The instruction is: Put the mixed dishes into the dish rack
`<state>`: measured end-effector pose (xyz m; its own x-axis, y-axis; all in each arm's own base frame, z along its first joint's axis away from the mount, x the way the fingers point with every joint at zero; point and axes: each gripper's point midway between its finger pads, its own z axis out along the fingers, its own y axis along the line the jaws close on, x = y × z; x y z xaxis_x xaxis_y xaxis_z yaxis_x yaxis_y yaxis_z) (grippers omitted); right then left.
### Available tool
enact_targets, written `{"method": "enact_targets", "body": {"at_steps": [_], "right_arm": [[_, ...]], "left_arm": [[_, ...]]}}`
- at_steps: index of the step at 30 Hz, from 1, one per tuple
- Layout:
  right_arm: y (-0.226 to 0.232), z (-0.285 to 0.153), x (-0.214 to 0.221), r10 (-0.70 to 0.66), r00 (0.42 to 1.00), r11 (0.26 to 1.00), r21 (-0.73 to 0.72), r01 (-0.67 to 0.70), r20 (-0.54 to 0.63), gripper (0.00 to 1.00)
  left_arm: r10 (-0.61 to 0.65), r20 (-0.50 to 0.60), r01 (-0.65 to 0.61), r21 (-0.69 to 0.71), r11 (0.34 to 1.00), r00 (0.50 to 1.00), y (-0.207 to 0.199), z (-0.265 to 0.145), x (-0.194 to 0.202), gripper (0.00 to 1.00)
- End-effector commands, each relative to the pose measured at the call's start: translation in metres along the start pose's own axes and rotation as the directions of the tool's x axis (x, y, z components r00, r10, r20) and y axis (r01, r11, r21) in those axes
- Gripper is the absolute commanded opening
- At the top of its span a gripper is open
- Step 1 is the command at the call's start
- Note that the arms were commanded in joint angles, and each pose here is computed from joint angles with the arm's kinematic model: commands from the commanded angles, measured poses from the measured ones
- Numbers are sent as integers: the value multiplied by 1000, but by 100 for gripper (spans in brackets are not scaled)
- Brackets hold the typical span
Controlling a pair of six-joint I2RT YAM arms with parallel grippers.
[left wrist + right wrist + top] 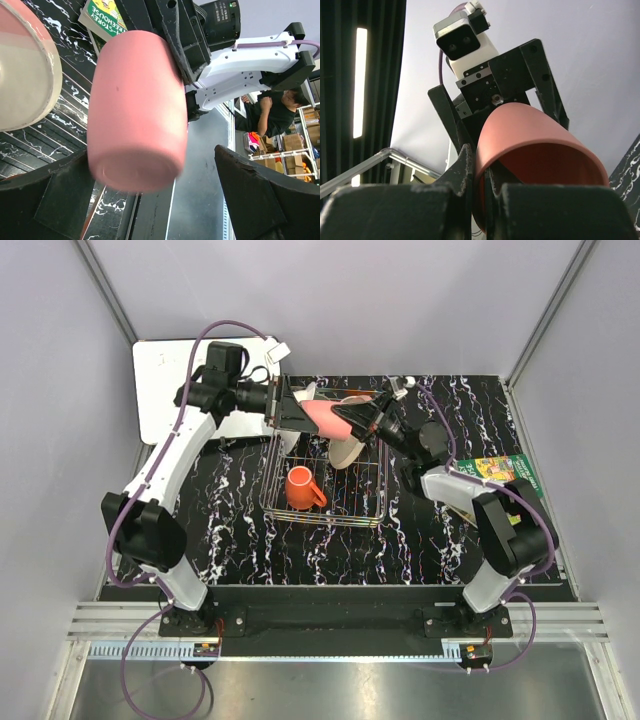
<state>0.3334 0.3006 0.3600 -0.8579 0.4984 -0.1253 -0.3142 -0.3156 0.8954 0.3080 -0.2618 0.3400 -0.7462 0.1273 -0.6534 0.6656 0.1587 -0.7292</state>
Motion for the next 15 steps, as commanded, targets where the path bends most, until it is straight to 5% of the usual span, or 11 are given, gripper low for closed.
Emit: {"method": "enact_targets", "body": {"at_steps": [1,10,13,15], "right_arm": [[60,17,30,-138,987,955,-276,111,-82,0],[41,26,41,-62,992,968,-250,32,-111,0],[41,26,40,-61,992,968,-250,32,-111,0],[40,26,40,-50,992,969,-245,21,-113,0]], "left_arm": [[42,-5,-42,47,998,999,-13,10,-7,99],[68,3,-68,55,996,998,-18,8,-11,99],[64,1,-64,72,995,998,-20,8,-11,84],[59,2,-59,74,995,998,-19,9,-11,57]]}}
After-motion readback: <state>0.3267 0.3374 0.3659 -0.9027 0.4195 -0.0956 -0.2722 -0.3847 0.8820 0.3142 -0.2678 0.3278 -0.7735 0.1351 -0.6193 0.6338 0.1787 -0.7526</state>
